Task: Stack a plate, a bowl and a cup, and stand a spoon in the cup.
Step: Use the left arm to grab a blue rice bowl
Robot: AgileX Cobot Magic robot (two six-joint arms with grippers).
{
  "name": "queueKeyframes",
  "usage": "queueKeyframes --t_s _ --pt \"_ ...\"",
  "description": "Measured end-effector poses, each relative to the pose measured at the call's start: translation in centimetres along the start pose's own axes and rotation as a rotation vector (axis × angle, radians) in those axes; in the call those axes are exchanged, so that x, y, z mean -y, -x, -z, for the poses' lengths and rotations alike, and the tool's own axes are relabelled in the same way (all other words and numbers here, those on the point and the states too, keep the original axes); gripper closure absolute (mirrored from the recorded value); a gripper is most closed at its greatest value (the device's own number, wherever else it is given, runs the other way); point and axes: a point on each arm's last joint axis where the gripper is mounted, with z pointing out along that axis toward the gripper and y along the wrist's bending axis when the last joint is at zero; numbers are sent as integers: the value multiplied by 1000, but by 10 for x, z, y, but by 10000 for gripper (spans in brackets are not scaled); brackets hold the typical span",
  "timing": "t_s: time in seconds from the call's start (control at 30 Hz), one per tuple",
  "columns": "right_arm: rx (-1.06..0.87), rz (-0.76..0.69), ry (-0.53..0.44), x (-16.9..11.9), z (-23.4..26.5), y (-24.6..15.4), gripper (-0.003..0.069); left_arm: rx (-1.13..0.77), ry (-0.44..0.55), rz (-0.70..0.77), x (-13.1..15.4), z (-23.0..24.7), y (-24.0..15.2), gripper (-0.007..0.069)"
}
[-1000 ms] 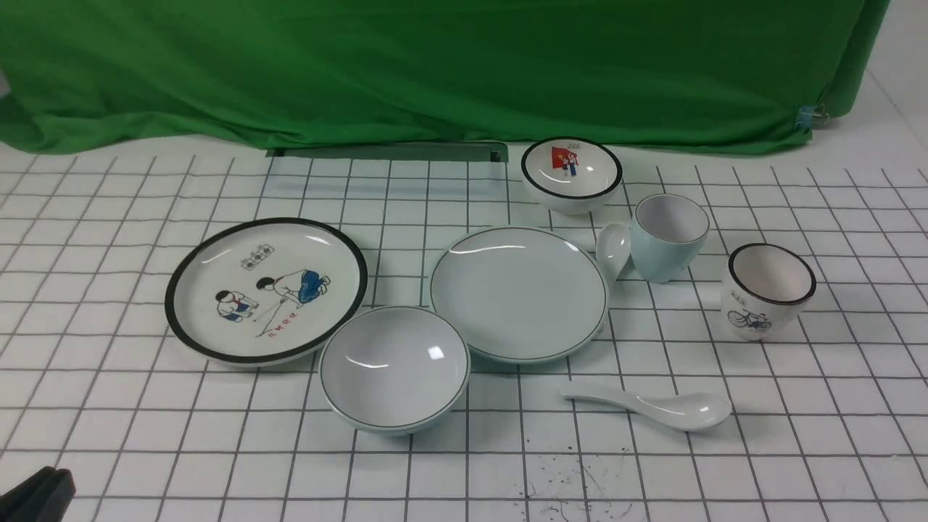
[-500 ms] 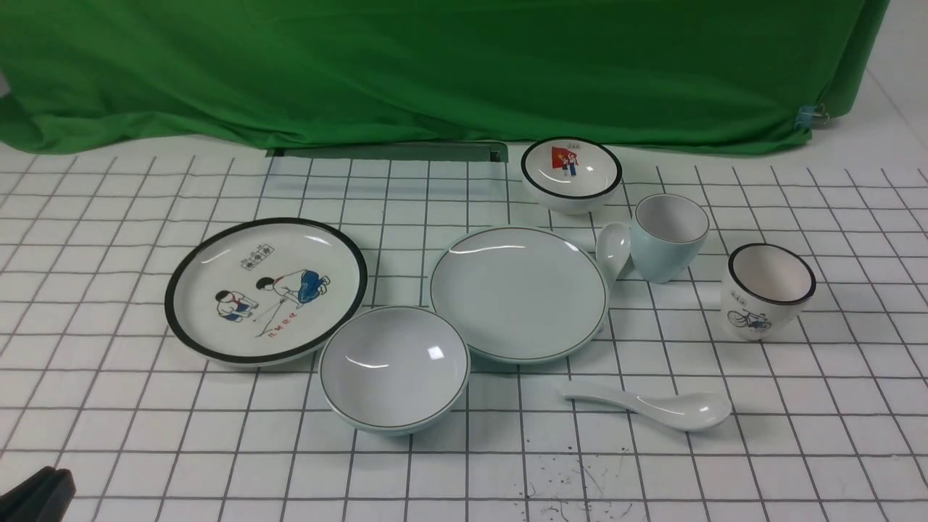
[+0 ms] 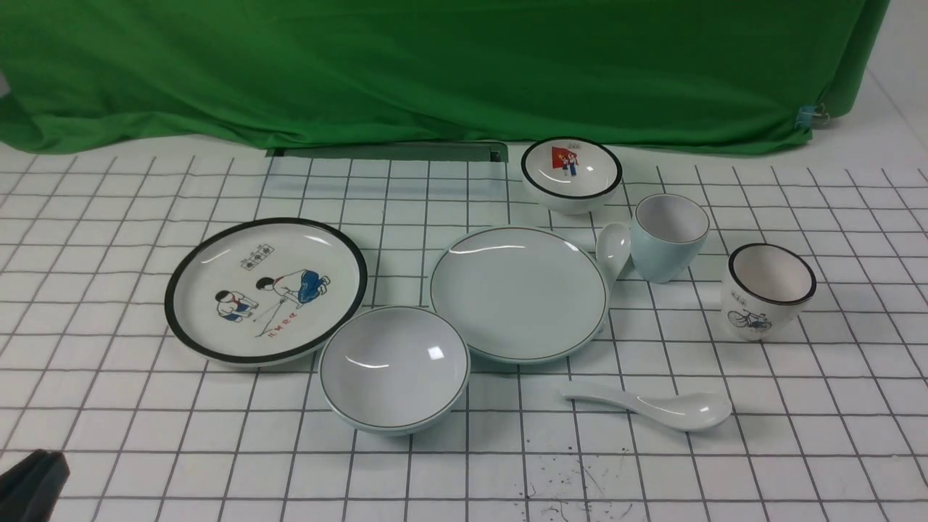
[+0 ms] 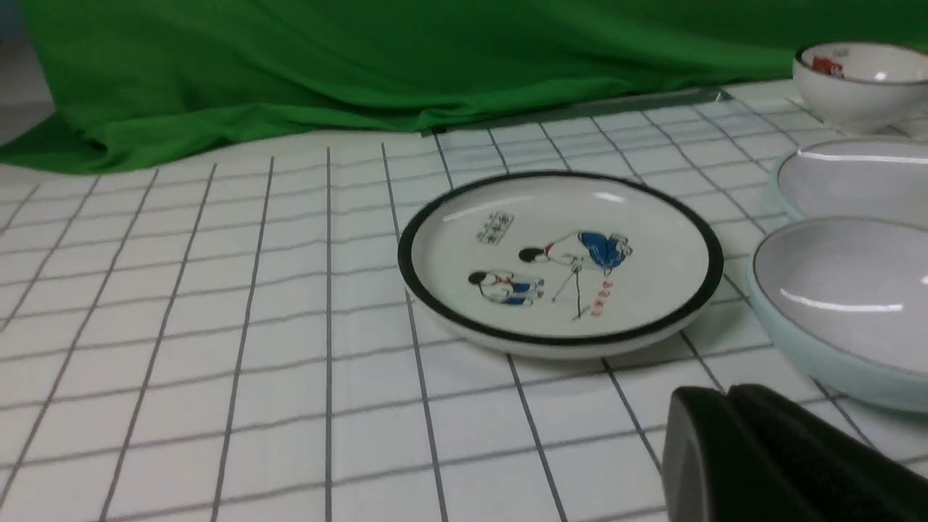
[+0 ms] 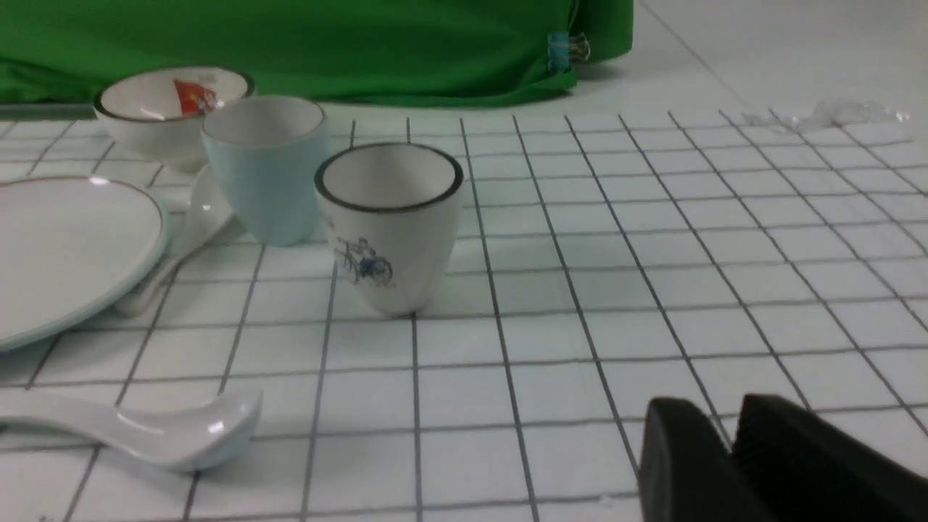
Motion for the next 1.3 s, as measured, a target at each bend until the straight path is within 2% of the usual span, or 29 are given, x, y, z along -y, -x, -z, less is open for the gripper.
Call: queueKeyframes --t_s 0.23,0.43,0.53,0.67,0.7,0.77,0.87,0.9,1.0,1.07,1.13,1.27,1.3 --pt "451 -2 38 -3 9 40 482 432 33 -33 -2 8 38 654" --pt "729 -162 125 -5 24 61 471 684 37 -10 -3 20 57 654" --pt "745 -226 154 -5 25 62 470 773 7 74 -3 26 63 654" --pt "724 -250 158 -5 25 66 535 822 -31 161 -4 30 71 654" --pt "705 -211 136 -4 25 77 599 802 -37 181 -5 30 87 654" --pt "694 -153 109 -3 26 96 632 764 -35 185 -7 28 113 654" --pt "631 -62 64 -2 19 127 644 653 -27 188 -11 13 158 654" --pt "624 -56 60 -2 18 129 644 645 -27 188 -11 12 160 654" --pt "455 56 15 0 -5 151 645 499 -22 195 -13 -28 188 654" --pt "350 95 7 0 -20 149 645 426 -23 212 -13 -50 189 654" --pt "146 140 8 1 -48 137 645 226 -20 277 -13 -92 177 654" --pt "-200 89 48 -4 -75 103 645 -172 8 330 -9 -142 141 654" --pt "-317 85 65 -7 -79 92 645 -332 12 324 -5 -155 124 654"
